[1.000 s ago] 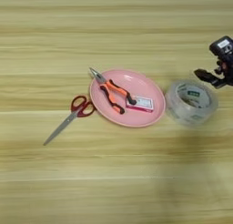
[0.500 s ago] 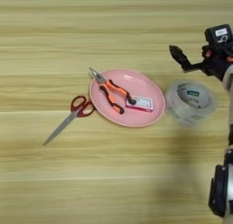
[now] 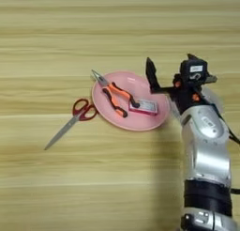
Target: Move the objects on the table
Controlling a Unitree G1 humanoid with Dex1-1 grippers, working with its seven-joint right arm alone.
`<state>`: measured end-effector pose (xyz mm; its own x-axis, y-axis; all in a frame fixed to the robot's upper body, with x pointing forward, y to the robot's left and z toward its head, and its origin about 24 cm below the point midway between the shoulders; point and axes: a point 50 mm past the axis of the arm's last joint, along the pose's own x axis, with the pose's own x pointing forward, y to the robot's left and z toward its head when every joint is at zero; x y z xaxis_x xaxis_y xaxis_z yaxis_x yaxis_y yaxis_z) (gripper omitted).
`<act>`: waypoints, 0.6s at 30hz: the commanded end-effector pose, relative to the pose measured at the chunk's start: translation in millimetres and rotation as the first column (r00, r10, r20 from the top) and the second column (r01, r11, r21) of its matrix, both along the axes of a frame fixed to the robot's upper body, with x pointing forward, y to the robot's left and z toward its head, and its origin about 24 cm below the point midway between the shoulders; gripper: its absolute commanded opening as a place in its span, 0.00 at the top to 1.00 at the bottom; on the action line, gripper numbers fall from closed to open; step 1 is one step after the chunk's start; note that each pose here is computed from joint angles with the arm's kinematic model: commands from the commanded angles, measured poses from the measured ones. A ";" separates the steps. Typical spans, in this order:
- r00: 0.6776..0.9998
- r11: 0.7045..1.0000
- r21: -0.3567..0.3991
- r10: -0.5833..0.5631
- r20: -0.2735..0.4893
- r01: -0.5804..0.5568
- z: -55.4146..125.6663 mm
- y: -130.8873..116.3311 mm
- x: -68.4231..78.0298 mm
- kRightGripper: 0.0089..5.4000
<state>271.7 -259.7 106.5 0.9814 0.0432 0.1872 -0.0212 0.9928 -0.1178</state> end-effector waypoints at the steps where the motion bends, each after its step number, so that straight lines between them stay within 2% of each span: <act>1: 0.994 0.998 0.015 0.062 0.089 -0.064 15.5 24.0 -7.7 0.00; 4: 0.993 0.992 0.052 0.115 0.018 -0.115 -3.4 43.4 -16.8 0.00; 6: 0.992 0.990 0.069 0.123 -0.008 -0.122 -7.9 46.6 -23.4 0.00; 14: 0.992 0.993 0.089 0.086 -0.094 -0.078 -20.5 37.2 -46.6 0.00; 18: 0.995 0.996 0.076 0.052 -0.089 -0.046 -19.6 30.6 -48.7 0.00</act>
